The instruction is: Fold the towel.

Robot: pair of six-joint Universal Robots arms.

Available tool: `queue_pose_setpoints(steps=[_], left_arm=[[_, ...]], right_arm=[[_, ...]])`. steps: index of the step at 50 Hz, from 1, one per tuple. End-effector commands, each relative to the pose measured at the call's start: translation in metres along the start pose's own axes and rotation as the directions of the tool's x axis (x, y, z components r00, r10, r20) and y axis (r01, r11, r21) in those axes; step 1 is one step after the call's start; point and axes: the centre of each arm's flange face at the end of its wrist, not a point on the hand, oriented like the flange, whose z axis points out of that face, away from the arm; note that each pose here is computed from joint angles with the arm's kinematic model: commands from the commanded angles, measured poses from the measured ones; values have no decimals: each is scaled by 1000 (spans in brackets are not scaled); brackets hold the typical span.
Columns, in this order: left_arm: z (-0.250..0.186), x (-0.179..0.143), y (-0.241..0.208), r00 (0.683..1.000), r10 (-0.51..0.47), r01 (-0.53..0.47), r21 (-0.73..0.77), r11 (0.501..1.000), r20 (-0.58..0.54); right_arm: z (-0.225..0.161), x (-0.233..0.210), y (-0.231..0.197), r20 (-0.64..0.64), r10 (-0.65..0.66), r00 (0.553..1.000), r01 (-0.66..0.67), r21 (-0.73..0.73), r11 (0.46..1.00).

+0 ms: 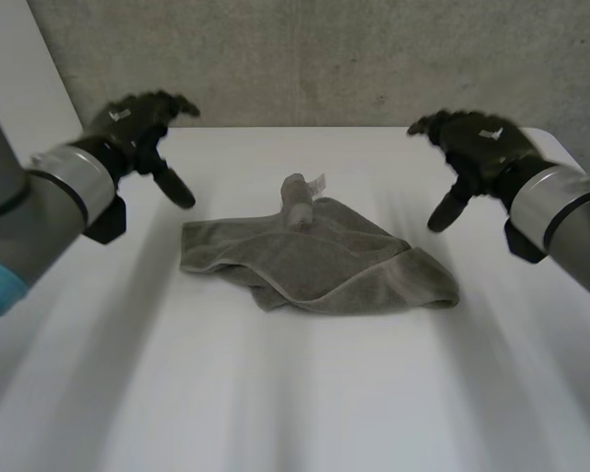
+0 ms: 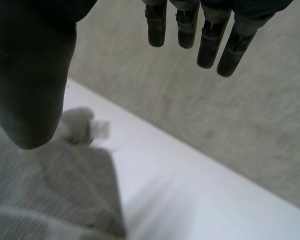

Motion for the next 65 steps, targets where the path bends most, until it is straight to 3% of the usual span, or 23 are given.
queue_pose_setpoints(steps=[1, 11, 21, 29, 36, 46, 52, 57, 65], left_arm=[[27, -9, 60, 1000, 5, -3, -139, 990, 8], [41, -15, 116, 999, 36, -34, -254, 967, 1], [54, -16, 147, 989, 142, -146, -248, 958, -32], [56, -17, 155, 987, 155, -159, -259, 953, -36], [59, -17, 154, 988, 152, -156, -235, 959, -33], [60, -12, 143, 989, 143, -146, -171, 974, -32], [52, -7, 111, 992, 126, -128, -105, 986, -29], [43, -7, 75, 993, 115, -116, -20, 993, -15], [40, -8, 68, 995, 94, -94, -4, 996, -10]], right_arm=[[19, -8, 45, 84, -15, 996, 25, -114, 993], [34, -21, 101, 145, -37, 989, 72, -240, 968], [44, -29, 122, 161, -43, 986, 80, -234, 969], [52, -30, 136, 158, -42, 987, 76, -220, 973], [53, -28, 128, 147, -34, 989, 62, -191, 980], [38, -19, 78, 108, -4, 994, 15, -98, 995], [23, -23, 70, 161, 7, 987, 30, -227, 973], [20, -28, 67, 230, -54, 972, 107, -225, 969], [17, -31, 79, 245, -47, 968, 109, -249, 962]])
